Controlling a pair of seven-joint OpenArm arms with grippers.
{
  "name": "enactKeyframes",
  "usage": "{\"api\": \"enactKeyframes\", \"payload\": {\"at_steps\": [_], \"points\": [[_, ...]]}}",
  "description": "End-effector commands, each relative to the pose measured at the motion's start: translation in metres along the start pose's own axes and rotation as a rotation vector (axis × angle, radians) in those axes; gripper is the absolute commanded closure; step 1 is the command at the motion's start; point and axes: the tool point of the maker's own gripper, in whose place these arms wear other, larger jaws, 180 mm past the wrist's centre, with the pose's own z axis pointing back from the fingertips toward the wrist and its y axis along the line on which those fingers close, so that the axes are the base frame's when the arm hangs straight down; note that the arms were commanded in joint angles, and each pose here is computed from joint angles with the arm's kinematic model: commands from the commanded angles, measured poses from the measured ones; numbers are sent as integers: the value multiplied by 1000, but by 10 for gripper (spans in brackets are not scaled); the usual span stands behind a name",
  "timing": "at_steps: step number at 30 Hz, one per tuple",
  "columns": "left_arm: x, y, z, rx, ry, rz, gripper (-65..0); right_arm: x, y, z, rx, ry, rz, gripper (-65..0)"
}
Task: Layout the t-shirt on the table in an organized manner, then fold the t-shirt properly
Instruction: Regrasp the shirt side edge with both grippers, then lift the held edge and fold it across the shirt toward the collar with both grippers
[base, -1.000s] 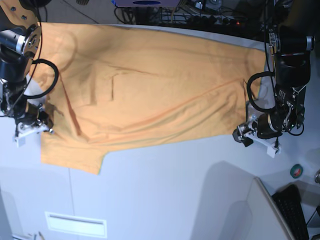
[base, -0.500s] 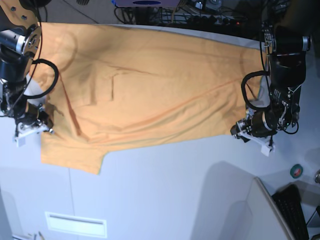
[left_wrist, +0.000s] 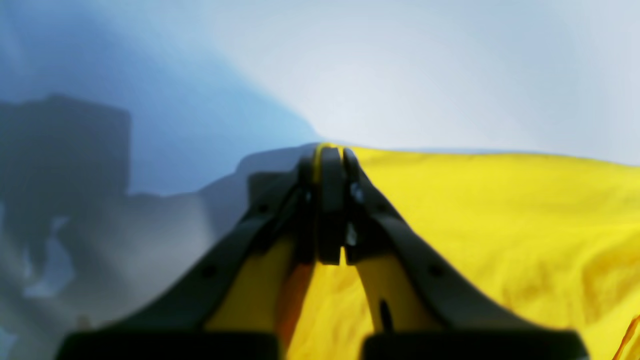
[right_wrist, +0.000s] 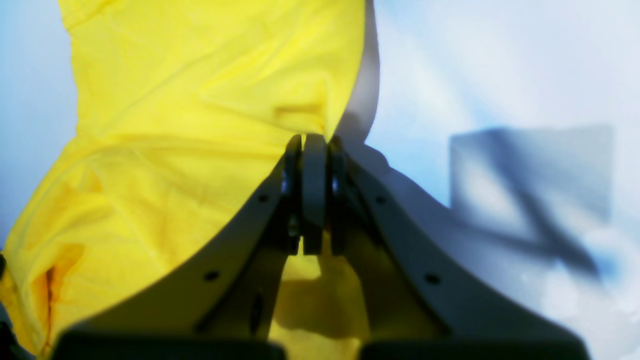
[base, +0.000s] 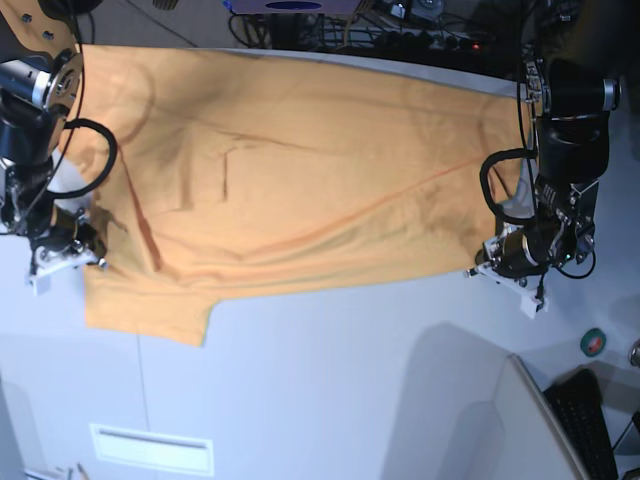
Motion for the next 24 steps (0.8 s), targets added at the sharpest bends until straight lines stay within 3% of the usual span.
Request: {"api": "enactKeyframes", "payload": {"at_steps": [1, 7, 11, 17, 20, 24], "points": [[42, -6, 10, -11, -95, -21, 0, 41, 10, 8, 24, -98, 25, 0], [77, -23, 24, -38, -184, -72, 0, 73, 24, 16, 43, -166, 61, 0], [91, -36, 32, -56, -183, -101, 0, 87, 26, 20, 44, -187, 70, 0], [106, -43, 37, -65, -208, -109, 0, 90, 45, 14, 55, -161, 173, 0], [109, -44, 38, -66, -214, -110, 0, 107, 52, 22, 64, -237, 200, 0], [111, -45, 38, -67, -217, -110, 0, 115, 56, 25, 70, -269, 209, 0]]}}
